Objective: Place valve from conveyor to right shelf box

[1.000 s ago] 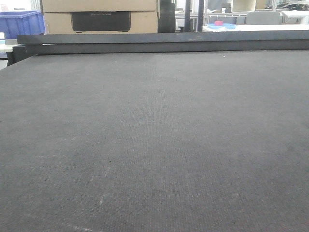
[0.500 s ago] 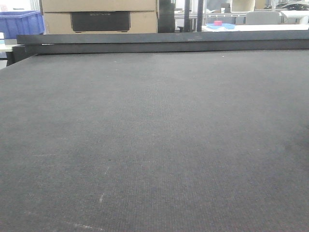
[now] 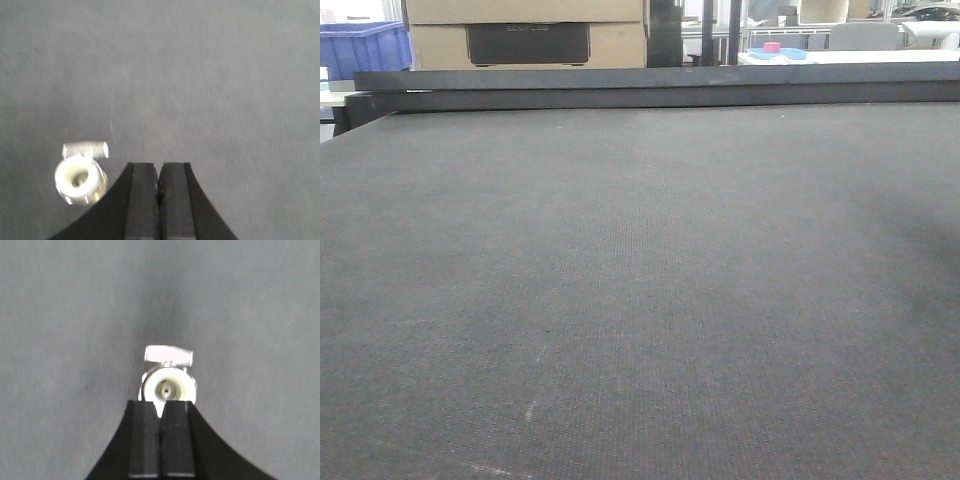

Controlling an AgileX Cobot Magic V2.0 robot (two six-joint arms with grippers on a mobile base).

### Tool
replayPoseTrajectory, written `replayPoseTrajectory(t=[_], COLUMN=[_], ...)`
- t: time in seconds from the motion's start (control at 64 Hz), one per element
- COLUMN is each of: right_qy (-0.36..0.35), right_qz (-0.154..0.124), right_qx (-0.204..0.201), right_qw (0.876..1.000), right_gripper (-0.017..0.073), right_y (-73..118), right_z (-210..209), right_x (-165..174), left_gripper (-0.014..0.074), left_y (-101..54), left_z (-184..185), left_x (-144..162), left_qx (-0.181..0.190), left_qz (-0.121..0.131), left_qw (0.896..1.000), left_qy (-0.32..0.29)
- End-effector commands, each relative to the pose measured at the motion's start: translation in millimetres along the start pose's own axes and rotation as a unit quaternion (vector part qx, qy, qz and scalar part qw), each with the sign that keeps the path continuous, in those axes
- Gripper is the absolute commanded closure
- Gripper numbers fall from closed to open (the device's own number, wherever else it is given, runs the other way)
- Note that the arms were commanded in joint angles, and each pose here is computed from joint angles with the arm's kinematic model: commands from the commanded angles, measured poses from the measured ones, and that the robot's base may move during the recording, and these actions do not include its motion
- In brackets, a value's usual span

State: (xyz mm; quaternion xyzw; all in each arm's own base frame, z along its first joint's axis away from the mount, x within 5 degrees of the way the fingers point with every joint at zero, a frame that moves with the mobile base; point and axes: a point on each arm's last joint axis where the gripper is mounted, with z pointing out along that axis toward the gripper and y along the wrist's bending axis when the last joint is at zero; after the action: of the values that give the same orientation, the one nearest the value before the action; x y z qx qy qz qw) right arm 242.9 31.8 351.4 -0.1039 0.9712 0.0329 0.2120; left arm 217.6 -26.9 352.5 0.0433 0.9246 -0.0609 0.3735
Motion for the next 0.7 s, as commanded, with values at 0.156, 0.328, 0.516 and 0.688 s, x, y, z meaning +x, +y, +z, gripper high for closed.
replayPoseTrajectory(t=[0.156,0.328,0.516,0.688], right_qy=[0.060,0.075,0.079,0.100], right_qz=[0.004,0.015,0.019,0.033], right_qx=[-0.002,-0.003,-0.003,-0.002], right_qw=[0.998,0.997,0.997,0.994], right_gripper=[0.0722,0.0608,0.0249,0.0135], right_y=[-5.6,-6.6,-6.9,-11.4], right_z=[31,41,45,55], right_x=[-23,-25,-26,-21], left_gripper=[0.0705,0.0705,0.0705,0.0705], left_y=[-0.8,-0.7,-0.7,-0.7], left_z=[-1,0,0,0], left_x=[2,1,1,1], left_qx=[0.005,0.005,0.005,0.005], left_qz=[-0.010,-0.010,-0.010,-0.010], left_qw=[1.000,1.000,1.000,1.000], left_qy=[0.018,0.015,0.013,0.013])
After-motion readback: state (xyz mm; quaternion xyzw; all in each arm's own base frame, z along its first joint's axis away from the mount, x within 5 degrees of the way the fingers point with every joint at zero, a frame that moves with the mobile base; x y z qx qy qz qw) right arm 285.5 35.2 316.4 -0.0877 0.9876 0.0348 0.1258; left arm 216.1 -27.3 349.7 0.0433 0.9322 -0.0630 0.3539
